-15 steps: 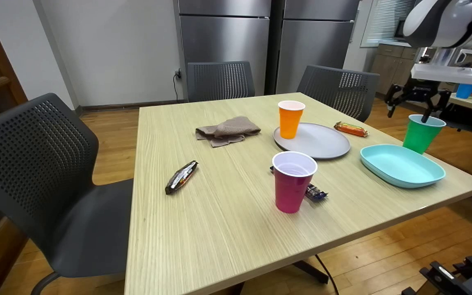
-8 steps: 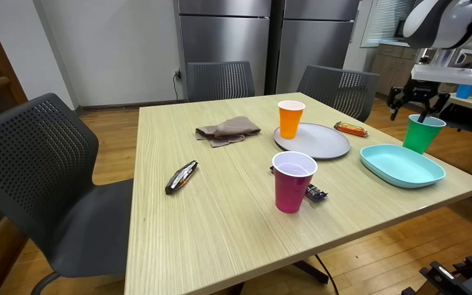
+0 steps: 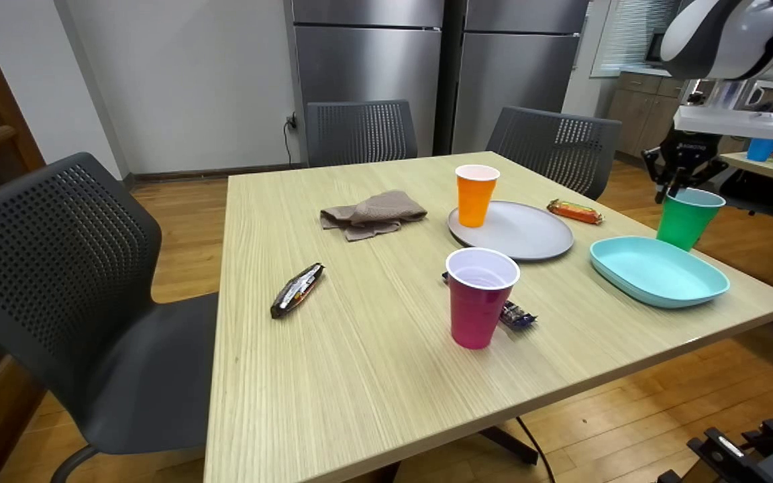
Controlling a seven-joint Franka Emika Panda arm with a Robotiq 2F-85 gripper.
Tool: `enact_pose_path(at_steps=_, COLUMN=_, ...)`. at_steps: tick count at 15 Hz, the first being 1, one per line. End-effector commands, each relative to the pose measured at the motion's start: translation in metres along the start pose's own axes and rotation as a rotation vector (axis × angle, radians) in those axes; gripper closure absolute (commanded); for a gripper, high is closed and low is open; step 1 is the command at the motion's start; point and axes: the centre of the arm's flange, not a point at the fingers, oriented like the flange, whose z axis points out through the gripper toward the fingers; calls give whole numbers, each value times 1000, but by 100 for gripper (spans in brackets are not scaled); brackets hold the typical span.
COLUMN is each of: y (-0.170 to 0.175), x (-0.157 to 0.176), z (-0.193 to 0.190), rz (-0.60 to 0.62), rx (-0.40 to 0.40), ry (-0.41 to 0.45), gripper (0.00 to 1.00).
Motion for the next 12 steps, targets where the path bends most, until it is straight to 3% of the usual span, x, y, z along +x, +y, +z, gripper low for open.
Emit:
enact_pose_path(at_steps=1, y=2, x=5, z=-2, rz=-18, rx=9, ry=-1, gripper=100)
enact_pose_path(at_steps=12, y=6, x=4, z=-18, rz=-47, rx=-12, ry=49, gripper=99)
